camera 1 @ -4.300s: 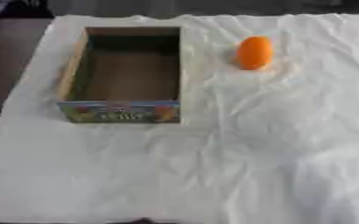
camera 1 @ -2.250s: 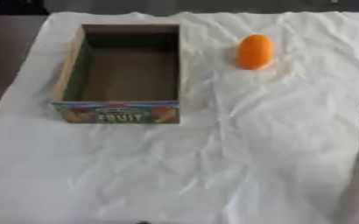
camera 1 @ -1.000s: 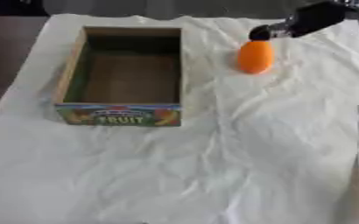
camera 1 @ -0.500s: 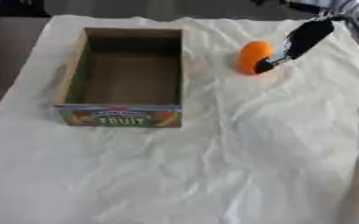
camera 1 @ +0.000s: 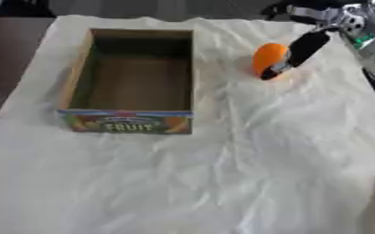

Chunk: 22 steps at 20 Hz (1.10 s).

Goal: Pick up objects on the table and place them in the box.

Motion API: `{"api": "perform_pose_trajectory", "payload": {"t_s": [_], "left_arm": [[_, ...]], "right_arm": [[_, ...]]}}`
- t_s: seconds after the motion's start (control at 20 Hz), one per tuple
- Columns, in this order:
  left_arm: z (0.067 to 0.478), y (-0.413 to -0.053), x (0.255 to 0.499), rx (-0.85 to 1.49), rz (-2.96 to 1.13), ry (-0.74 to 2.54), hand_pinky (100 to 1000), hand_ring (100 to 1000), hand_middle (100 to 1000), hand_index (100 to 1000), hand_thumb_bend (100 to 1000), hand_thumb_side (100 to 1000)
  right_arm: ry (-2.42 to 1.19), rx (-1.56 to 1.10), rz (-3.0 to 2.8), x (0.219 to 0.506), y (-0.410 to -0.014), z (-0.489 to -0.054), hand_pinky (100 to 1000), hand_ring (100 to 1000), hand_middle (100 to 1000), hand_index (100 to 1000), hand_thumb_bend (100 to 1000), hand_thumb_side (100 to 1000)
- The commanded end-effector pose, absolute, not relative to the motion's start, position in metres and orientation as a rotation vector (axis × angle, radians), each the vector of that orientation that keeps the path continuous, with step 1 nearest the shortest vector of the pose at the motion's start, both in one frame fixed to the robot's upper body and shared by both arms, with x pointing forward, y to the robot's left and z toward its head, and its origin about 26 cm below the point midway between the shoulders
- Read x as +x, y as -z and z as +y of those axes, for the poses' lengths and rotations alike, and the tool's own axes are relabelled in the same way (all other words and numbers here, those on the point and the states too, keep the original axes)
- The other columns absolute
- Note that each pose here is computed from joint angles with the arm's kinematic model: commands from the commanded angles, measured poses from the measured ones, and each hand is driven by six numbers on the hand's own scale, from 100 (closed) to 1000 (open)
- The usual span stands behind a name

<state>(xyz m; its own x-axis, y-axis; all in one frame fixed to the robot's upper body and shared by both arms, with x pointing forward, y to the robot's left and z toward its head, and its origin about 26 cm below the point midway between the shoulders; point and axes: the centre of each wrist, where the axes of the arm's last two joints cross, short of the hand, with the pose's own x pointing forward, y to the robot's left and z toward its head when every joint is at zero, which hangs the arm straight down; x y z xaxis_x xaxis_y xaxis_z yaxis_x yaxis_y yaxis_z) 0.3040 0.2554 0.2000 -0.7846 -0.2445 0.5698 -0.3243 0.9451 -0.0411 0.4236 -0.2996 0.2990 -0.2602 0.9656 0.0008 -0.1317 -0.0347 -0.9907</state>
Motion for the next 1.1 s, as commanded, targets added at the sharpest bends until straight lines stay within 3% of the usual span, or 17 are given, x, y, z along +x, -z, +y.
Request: {"api": "perform_pose_trajectory", "payload": {"t_s": [0.05, 0.7, 0.8, 0.9, 1.1], "left_arm": [[0.253, -0.208, 0.302, 0.388, -2.543, -0.174, 332, 666, 814, 778, 100, 709], [0.253, -0.208, 0.302, 0.384, -2.542, -0.173, 329, 668, 816, 775, 100, 711], [0.253, -0.208, 0.302, 0.384, -2.542, -0.172, 329, 668, 816, 775, 100, 712], [0.253, -0.208, 0.302, 0.384, -2.541, -0.173, 329, 669, 816, 775, 100, 712], [0.253, -0.208, 0.302, 0.384, -2.541, -0.174, 328, 668, 815, 773, 100, 710]], "right_arm": [[-1.453, -1.027, -1.273, 0.427, -0.305, -0.304, 921, 979, 883, 1000, 757, 372], [-1.383, -1.095, -1.157, 0.438, -0.293, -0.317, 904, 958, 866, 1000, 594, 431], [-1.383, -1.099, -1.145, 0.439, -0.293, -0.317, 896, 946, 839, 984, 517, 458], [-1.381, -1.1, -1.141, 0.439, -0.294, -0.317, 895, 943, 834, 980, 498, 450], [-1.393, -1.098, -1.13, 0.439, -0.294, -0.317, 885, 927, 799, 936, 309, 381]]}}
